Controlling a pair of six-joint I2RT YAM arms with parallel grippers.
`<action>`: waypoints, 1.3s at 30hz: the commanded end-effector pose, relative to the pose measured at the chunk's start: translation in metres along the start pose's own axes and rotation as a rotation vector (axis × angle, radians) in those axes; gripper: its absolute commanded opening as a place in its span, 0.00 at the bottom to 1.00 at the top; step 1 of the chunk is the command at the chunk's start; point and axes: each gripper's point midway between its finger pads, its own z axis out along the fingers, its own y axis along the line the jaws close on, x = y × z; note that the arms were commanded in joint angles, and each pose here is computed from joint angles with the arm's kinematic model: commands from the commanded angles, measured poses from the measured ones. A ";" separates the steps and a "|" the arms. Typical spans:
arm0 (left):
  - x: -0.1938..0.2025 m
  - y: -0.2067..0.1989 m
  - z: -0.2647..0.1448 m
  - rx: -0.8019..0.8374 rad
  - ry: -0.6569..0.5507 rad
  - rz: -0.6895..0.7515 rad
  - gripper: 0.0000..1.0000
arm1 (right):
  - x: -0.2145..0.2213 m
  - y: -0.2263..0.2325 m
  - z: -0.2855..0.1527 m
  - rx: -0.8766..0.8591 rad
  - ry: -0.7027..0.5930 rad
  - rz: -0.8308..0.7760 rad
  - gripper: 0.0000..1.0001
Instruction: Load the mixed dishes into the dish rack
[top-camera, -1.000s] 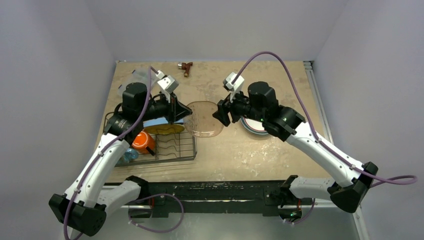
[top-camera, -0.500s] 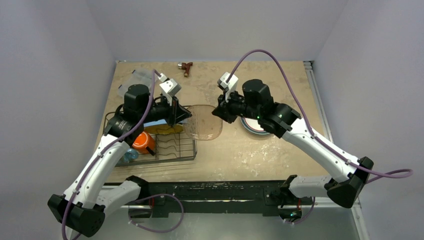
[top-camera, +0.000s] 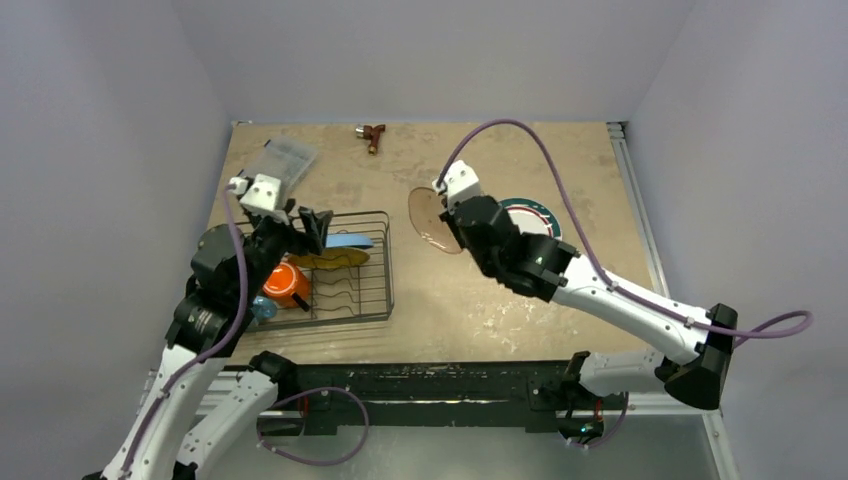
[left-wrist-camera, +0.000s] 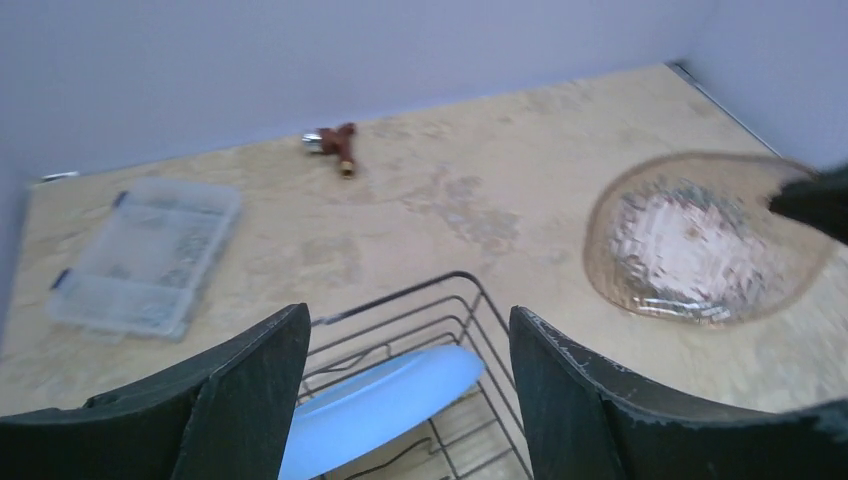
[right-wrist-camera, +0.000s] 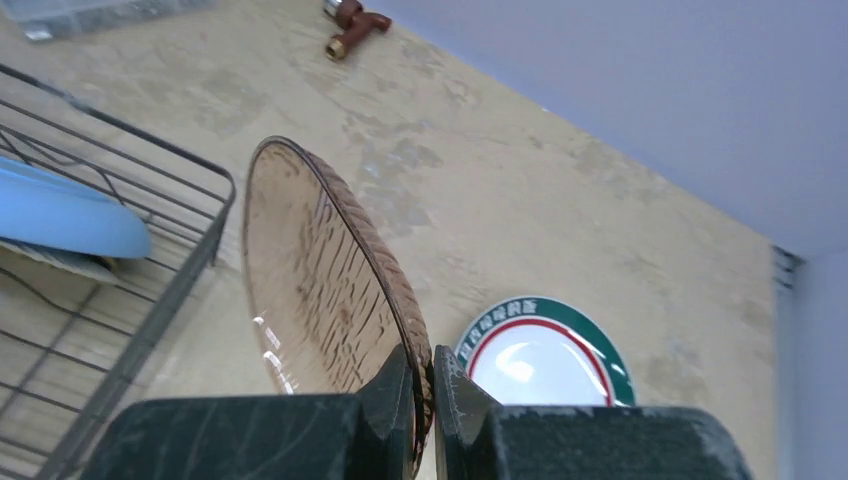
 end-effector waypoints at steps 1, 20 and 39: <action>-0.023 0.066 -0.030 -0.394 -0.160 -0.059 0.73 | -0.019 -0.035 -0.037 0.403 -0.113 -0.210 0.00; -0.026 0.087 -0.050 -0.496 -0.248 -0.129 0.73 | -0.069 0.195 -0.084 -0.279 -0.654 -0.798 0.00; -0.029 0.087 -0.050 -0.484 -0.253 -0.146 0.73 | -0.060 0.264 -0.008 -0.168 -0.618 -0.899 0.00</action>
